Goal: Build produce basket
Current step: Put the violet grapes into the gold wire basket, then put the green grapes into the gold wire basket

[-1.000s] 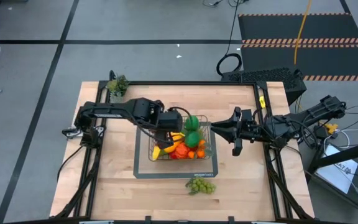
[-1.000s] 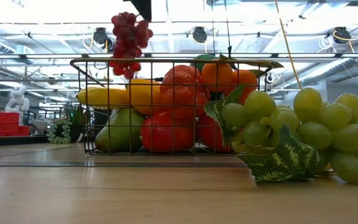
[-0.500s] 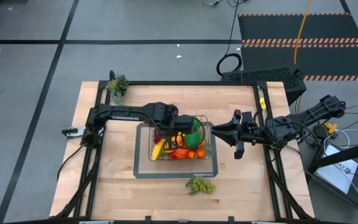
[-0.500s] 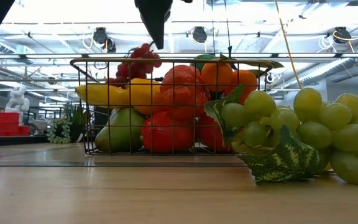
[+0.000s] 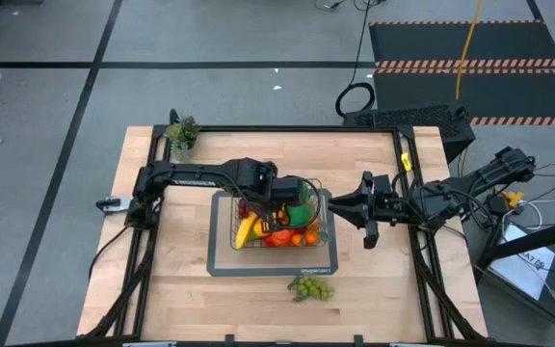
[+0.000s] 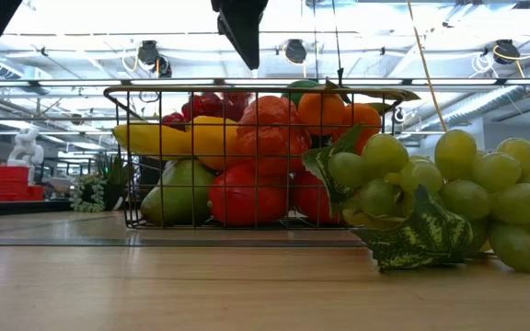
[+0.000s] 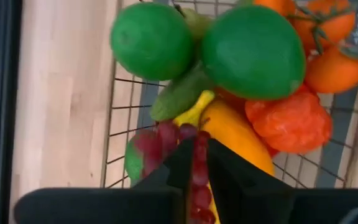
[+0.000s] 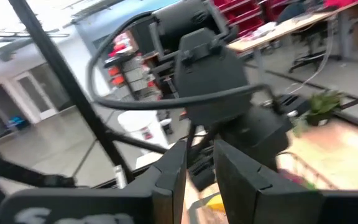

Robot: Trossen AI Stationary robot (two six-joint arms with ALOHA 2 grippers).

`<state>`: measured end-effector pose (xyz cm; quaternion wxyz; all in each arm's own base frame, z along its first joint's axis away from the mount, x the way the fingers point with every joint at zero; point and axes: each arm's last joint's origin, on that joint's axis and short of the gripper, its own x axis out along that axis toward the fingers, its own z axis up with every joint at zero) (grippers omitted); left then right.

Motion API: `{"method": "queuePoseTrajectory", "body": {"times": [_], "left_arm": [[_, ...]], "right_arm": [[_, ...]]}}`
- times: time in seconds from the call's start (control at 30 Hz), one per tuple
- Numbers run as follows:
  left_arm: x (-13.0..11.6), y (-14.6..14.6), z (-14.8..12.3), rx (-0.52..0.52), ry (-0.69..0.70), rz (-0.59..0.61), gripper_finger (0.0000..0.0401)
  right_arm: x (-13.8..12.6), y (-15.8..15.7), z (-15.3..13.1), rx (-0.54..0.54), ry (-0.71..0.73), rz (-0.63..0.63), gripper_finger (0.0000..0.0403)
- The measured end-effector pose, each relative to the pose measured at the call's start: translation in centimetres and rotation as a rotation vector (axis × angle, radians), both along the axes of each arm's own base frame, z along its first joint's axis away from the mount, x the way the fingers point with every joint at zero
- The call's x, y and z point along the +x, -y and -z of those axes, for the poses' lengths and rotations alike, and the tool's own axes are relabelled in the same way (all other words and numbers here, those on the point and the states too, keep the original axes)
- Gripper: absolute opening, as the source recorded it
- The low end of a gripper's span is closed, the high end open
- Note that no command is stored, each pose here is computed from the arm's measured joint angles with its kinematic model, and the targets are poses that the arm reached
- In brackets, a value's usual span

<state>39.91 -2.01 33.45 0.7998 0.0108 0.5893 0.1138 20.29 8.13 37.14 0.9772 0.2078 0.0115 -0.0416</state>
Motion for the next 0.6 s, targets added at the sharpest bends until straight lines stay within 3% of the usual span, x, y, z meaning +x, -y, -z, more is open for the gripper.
{"method": "queuePoseTrajectory", "body": {"times": [0.23, 0.4, 0.5, 0.6], "left_arm": [[0.5, -0.2, -0.2, -0.005, 0.068, -0.066, 0.0112], [0.7, -0.8, -0.3, -0.038, 0.117, -0.195, 0.0171], [0.3, -1.0, -1.0, -0.117, 0.143, -0.266, 0.0192], [-0.6, -1.0, -2.3, -0.224, 0.181, -0.329, 0.0199]], "right_arm": [[0.0, -0.2, 0.0, 0.090, 0.000, -0.078, 0.0075], [-0.1, -0.7, 0.1, 0.141, -0.016, -0.157, 0.0075], [-0.3, -1.2, 0.4, 0.177, -0.047, -0.210, 0.0075], [-0.6, -1.8, 0.5, 0.299, -0.076, -0.254, 0.0075]]}}
